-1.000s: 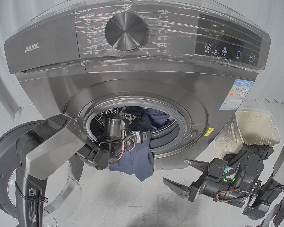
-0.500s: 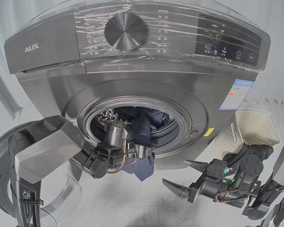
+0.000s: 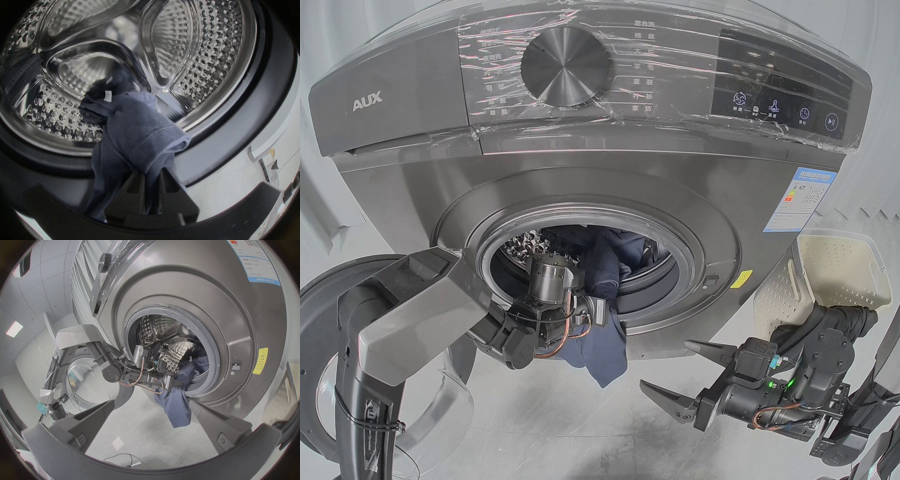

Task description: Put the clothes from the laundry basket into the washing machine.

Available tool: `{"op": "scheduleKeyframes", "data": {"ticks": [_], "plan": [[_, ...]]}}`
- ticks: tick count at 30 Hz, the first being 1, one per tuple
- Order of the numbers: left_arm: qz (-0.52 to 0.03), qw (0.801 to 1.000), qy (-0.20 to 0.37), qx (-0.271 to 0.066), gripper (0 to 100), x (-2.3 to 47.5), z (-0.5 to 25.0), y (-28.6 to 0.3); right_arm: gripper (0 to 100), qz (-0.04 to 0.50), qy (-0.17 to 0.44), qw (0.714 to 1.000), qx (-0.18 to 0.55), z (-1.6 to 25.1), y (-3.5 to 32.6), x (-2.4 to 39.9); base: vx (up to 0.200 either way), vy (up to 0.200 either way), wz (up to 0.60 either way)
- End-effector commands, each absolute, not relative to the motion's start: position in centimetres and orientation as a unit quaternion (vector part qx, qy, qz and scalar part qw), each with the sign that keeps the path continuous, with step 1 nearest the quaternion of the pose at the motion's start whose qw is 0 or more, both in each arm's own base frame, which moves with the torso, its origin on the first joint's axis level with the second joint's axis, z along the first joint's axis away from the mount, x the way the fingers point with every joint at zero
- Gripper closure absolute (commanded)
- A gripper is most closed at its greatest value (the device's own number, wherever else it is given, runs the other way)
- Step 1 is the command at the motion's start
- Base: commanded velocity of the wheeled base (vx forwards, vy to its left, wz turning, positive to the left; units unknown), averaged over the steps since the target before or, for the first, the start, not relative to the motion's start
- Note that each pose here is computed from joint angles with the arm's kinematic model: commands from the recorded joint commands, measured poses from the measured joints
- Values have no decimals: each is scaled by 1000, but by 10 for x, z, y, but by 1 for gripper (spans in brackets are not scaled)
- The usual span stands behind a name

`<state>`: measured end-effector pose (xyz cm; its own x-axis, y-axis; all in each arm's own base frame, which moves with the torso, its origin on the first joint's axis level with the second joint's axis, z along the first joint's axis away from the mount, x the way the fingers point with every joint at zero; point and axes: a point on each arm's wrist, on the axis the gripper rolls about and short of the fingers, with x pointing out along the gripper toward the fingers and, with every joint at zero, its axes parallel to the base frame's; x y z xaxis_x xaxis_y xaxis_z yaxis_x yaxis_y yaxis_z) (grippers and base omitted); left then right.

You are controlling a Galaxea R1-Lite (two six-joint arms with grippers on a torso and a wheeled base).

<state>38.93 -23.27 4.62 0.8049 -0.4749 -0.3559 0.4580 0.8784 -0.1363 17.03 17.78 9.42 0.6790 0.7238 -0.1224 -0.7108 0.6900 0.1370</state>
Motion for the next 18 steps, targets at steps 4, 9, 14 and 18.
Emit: {"op": "scheduleKeyframes", "data": {"ticks": [4, 9, 14, 18], "plan": [[-234, 962, 124, -62, 100, 409, 72, -238, 0, 393, 83, 915, 39, 94, 179, 171, 0, 0, 0], [-203, 971, 45, -120, 100, 432, 93, -245, 0, 393, 82, 915, 39, 94, 179, 171, 0, 0, 0], [-191, 973, 32, -125, 100, 435, 95, -239, 0, 392, 81, 915, 40, 95, 179, 172, 0, 0, 0], [-191, 970, 53, -141, 0, 425, 97, -237, 0, 392, 81, 915, 40, 95, 179, 172, 0, 0, 0]]}}
